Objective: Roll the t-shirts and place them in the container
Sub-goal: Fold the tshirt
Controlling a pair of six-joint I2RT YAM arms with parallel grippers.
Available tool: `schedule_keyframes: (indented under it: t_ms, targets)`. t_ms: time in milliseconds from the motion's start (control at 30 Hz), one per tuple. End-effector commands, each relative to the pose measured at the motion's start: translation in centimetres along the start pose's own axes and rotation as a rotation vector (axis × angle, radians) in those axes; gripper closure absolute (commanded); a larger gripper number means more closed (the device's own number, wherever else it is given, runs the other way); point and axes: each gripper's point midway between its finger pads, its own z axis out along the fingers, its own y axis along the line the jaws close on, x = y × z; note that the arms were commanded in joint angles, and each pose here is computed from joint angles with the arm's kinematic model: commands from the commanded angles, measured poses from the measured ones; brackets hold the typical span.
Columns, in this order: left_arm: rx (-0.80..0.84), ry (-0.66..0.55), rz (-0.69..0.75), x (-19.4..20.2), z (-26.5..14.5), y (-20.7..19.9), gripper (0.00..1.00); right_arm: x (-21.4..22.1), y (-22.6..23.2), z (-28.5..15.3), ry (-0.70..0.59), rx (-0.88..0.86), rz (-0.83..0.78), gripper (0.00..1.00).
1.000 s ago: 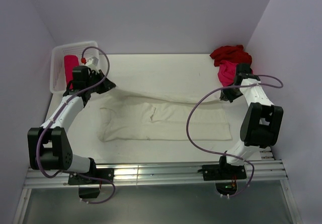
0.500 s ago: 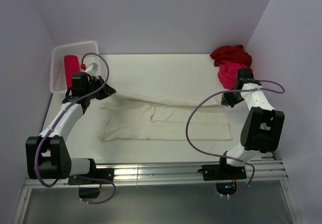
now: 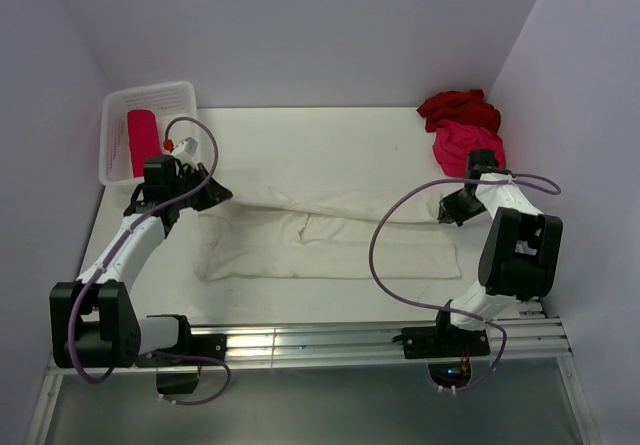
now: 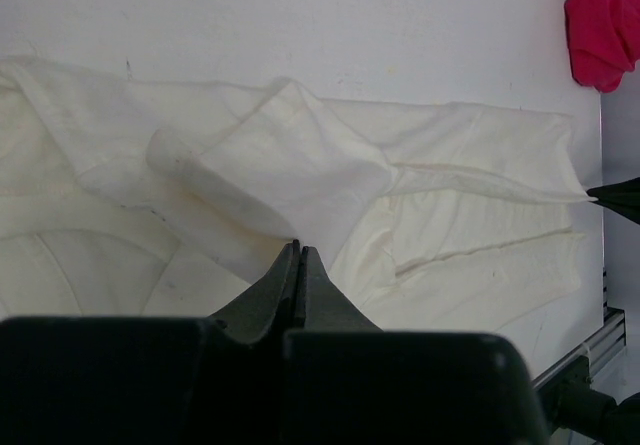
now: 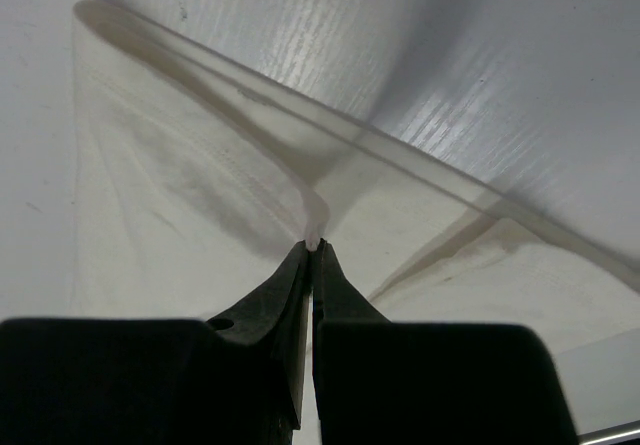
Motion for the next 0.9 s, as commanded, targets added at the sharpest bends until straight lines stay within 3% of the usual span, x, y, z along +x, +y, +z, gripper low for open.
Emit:
schedule_keyframes:
  t_ms: [0, 300, 600, 700, 867]
  targets:
    - [0.029, 0.002, 0.001, -0.2, -0.8, -1.0, 1.0, -0.5, -0.7, 1.1, -0.017, 0.029, 0.008, 1.0]
    - [0.014, 0.061, -0.073, 2.5, -1.2, -0.6, 1.0, -0.7, -1.8, 3.0, -0.015, 0.096, 0.009, 1.0]
    - [-0.156, 0.195, -0.232, 6.7, -0.6, 2.8, 0.97, -0.8, -1.9, 4.0, -0.006, 0.123, -0.004, 1.0]
    - [-0.178, 0.232, -0.263, 7.9, -0.4, 3.2, 0.93, -0.7, -1.9, 4.2, 0.012, 0.135, -0.018, 0.93]
    - [-0.178, 0.225, -0.249, 7.9, -1.2, 2.3, 0.72, -1.4, -1.2, 3.6, 0.016, 0.135, -0.052, 0.84]
